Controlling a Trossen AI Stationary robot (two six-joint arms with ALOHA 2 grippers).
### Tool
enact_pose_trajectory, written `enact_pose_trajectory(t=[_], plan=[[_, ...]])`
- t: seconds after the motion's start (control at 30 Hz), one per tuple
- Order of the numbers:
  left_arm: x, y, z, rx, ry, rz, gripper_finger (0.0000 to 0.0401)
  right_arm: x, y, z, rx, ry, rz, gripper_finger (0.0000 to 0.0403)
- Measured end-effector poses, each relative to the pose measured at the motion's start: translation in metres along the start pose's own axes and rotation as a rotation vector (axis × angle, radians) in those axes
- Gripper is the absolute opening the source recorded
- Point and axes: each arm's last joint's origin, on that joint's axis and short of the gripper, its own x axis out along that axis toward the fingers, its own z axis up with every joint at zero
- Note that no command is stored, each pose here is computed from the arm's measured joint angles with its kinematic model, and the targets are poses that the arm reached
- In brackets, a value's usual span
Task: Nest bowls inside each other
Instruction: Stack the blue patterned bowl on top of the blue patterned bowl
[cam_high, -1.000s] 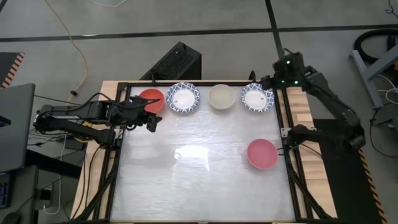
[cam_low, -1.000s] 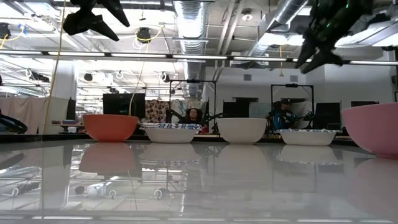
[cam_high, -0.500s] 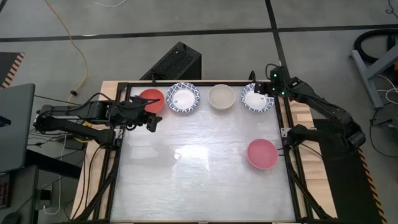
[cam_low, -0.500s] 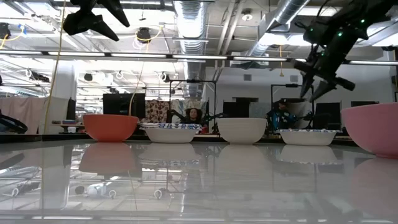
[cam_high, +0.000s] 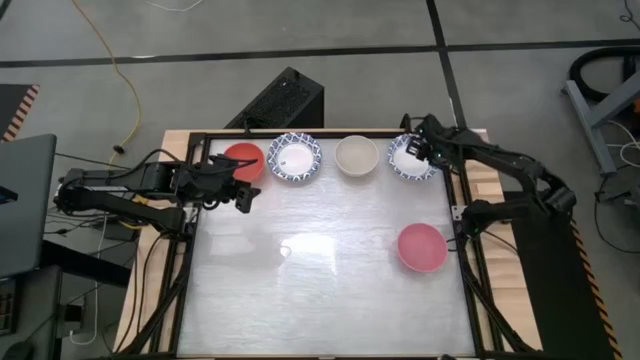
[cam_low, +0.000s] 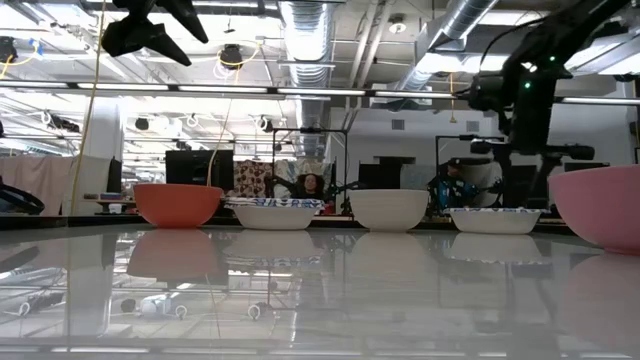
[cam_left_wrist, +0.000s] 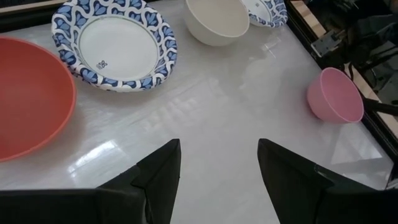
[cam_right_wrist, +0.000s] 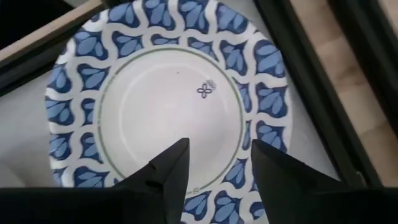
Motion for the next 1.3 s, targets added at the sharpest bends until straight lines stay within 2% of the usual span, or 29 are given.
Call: enact_pose_trajectory(t=[0.2,0.4,0.8,0.9,1.03,1.17,1.3], plan=[[0.0,0.0,0.0,0.024,0.001,0.001,0.0203,-0.017,-0.005,-0.009,0.033,-0.113,-0.035,0.0197],[0.0,0.0,0.0,0.057,0.0,0.002,0.0203,-0.026,-0.021,-0.019,0.23,-0.098,-0.144,0.0194],[0.0,0.0,0.0,0.086,0.002,0.0,0.0203,-0.022,-0.011,-0.033,0.307,-0.106,-0.152,0.0194],[0.0,0.0,0.0,0.097,0.012,-0.009,0.0203,-0.018,-0.008,-0.037,0.349,-0.106,-0.156,0.0193],[0.0,0.0,0.0,0.098,0.014,-0.01,0.0203,-0.008,-0.005,-0.047,0.401,-0.103,-0.087,0.0193],[0.0,0.0,-0.001,0.099,0.021,-0.015,0.0203,0.0,-0.013,-0.064,0.504,-0.078,-0.105,0.0193],[0.0,0.0,-0.001,0.109,0.025,-0.013,0.0203,0.001,-0.017,-0.076,0.544,-0.1,-0.087,0.0193]])
